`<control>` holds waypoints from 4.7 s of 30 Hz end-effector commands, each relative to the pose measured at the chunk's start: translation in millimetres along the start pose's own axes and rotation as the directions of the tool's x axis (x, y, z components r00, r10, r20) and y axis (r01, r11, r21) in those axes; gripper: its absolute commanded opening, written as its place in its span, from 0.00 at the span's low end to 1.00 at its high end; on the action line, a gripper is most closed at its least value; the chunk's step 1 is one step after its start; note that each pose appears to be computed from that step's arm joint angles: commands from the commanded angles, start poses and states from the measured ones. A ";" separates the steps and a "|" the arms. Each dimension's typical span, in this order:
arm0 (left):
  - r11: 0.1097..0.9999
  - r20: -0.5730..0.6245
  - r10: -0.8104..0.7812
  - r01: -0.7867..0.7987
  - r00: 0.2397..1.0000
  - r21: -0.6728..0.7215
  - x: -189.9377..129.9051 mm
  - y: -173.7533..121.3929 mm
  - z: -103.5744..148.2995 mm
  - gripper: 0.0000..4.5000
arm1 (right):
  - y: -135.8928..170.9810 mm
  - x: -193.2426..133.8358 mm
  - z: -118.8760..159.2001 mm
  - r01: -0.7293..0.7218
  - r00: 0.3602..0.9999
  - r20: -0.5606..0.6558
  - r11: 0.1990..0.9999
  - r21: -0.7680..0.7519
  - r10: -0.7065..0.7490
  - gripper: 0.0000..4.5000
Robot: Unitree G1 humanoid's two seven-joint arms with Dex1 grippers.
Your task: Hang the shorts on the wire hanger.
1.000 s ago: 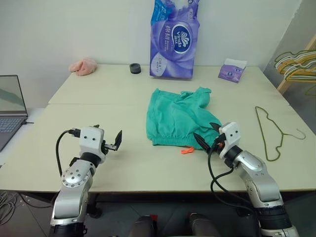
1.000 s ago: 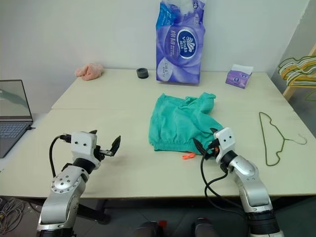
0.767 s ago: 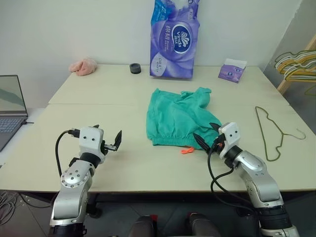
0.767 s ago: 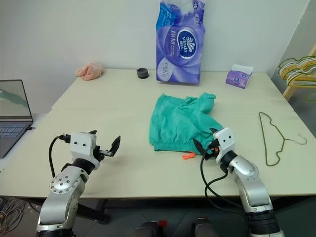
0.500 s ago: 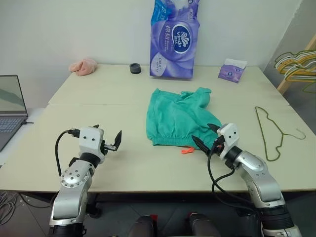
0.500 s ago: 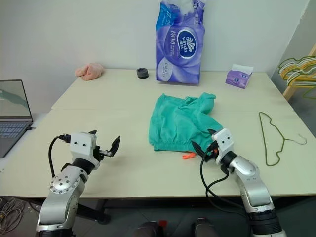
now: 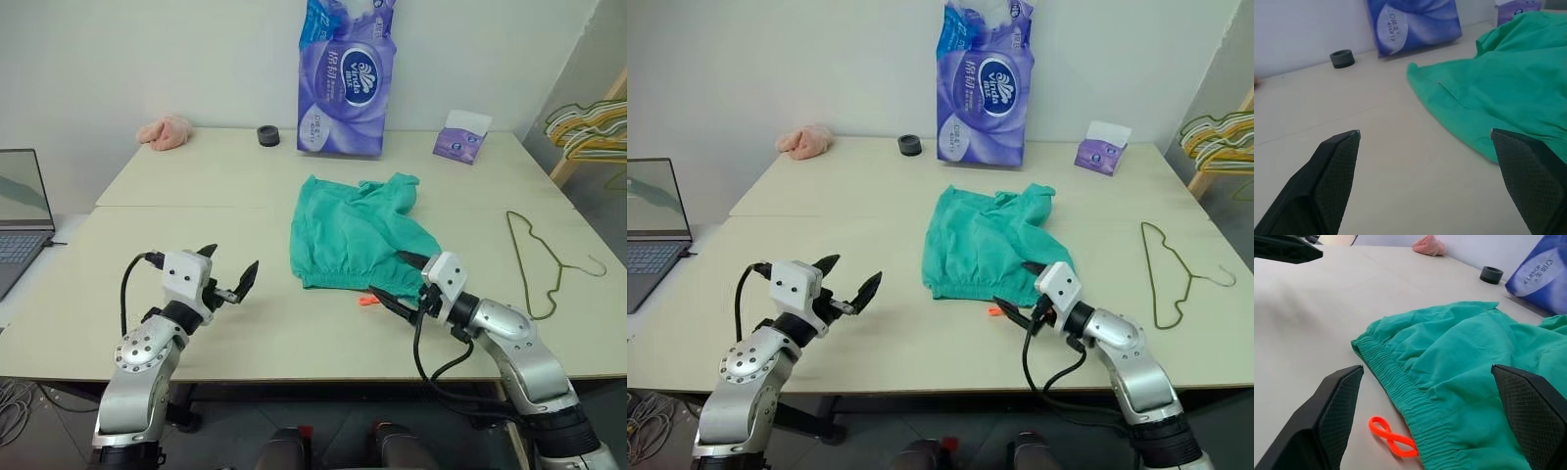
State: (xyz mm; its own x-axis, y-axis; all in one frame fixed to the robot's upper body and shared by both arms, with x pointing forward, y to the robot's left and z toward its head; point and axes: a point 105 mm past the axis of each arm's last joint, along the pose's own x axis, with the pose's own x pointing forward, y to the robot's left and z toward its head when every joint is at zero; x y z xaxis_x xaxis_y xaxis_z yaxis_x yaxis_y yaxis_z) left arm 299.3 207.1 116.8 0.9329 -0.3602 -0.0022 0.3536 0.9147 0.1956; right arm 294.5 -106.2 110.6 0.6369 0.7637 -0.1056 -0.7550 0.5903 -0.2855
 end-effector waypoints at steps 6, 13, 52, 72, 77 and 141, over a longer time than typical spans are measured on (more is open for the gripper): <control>0.973 0.029 -0.232 0.232 0.972 0.008 -6.1 -20.7 20.1 1.00 | -2.3 -12.6 -31.7 -0.060 0.978 -0.208 0.991 -0.121 0.034 0.99; 0.935 0.000 -0.354 0.354 0.935 0.004 -9.0 -32.0 24.8 1.00 | -33.0 -21.4 -56.9 0.030 0.931 -0.351 0.979 -0.203 -0.101 0.86; 0.923 -0.063 -0.384 0.385 0.921 0.001 -2.7 -0.1 17.6 1.00 | -44.6 -10.6 29.0 -0.412 0.909 -0.253 0.814 -0.410 0.332 1.00; 0.892 -0.094 -0.443 0.449 0.891 0.048 0.4 -3.3 30.2 1.00 | -17.9 71.9 -46.0 -0.140 0.909 -0.416 0.965 -0.221 0.037 0.81; 0.888 -0.096 -0.449 0.456 0.888 0.058 0.2 -5.3 31.1 1.00 | -20.0 77.4 -47.2 -0.136 0.900 -0.434 0.972 -0.192 0.040 0.42; 0.192 -0.566 -0.501 0.722 0.654 0.665 43.5 11.4 -43.5 0.01 | 6.1 -64.7 48.5 -0.581 0.757 -0.489 0.790 -0.198 0.434 0.00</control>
State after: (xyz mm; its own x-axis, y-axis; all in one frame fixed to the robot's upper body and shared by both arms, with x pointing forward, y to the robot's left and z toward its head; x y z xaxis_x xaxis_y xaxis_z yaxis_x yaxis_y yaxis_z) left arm 357.3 200.7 74.3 0.5343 -0.6064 -0.5889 0.6325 -0.1755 0.7545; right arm 235.0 -123.0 157.2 0.2150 0.7457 -0.6306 -0.9480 0.0043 -0.3181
